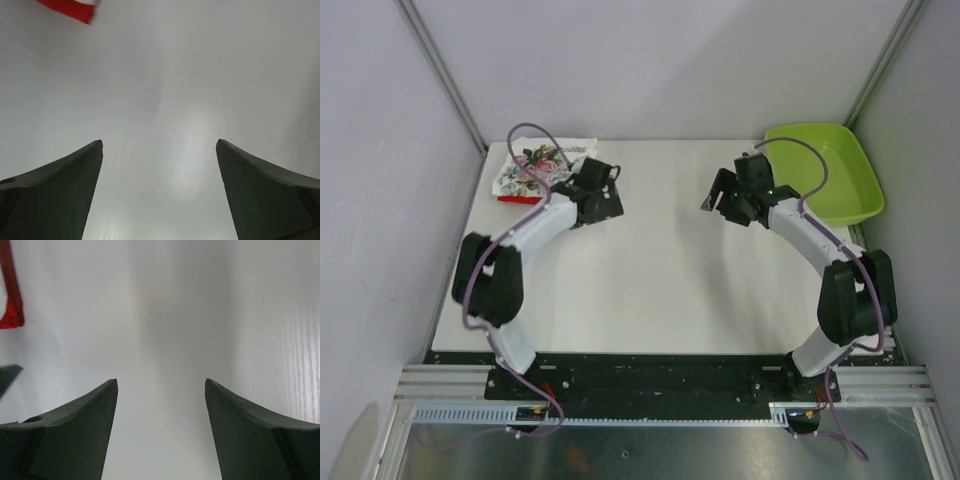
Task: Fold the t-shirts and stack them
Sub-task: Put the neatly folded tshirt into the corner of the board with both arms
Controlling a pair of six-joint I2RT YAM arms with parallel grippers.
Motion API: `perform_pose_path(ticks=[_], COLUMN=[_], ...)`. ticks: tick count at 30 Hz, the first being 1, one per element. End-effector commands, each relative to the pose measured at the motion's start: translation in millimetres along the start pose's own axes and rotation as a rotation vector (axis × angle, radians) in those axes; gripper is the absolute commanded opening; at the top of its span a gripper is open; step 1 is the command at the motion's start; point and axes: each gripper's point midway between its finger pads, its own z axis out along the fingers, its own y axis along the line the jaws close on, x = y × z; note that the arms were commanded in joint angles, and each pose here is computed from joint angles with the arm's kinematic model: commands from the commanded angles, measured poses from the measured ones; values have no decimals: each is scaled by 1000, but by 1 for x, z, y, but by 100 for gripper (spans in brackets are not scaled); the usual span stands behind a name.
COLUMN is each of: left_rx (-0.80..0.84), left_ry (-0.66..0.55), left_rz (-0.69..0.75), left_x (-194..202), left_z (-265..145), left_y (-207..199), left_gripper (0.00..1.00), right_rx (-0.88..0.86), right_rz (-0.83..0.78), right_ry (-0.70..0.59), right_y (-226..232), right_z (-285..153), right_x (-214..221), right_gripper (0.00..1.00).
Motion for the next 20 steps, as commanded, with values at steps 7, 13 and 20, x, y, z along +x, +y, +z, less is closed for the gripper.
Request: perform_pose_path(ticks=[7, 13, 20], left_rx=[405, 468, 486], left_ry=[-72, -105, -130], left_rz=[273, 325, 339], left_x=[49, 55, 50], left_z=[-128, -153, -160], left_y=[-62, -54, -54], left_gripper=[99, 99, 99], right_rx=[-30, -27, -26], right_rz=[-41, -32, -18], right_ry=[-135, -200, -227], right_y=[1, -15, -20], right_z=[-85, -119, -128], right_x=[-10, -1, 1], right_gripper=[82, 84, 85])
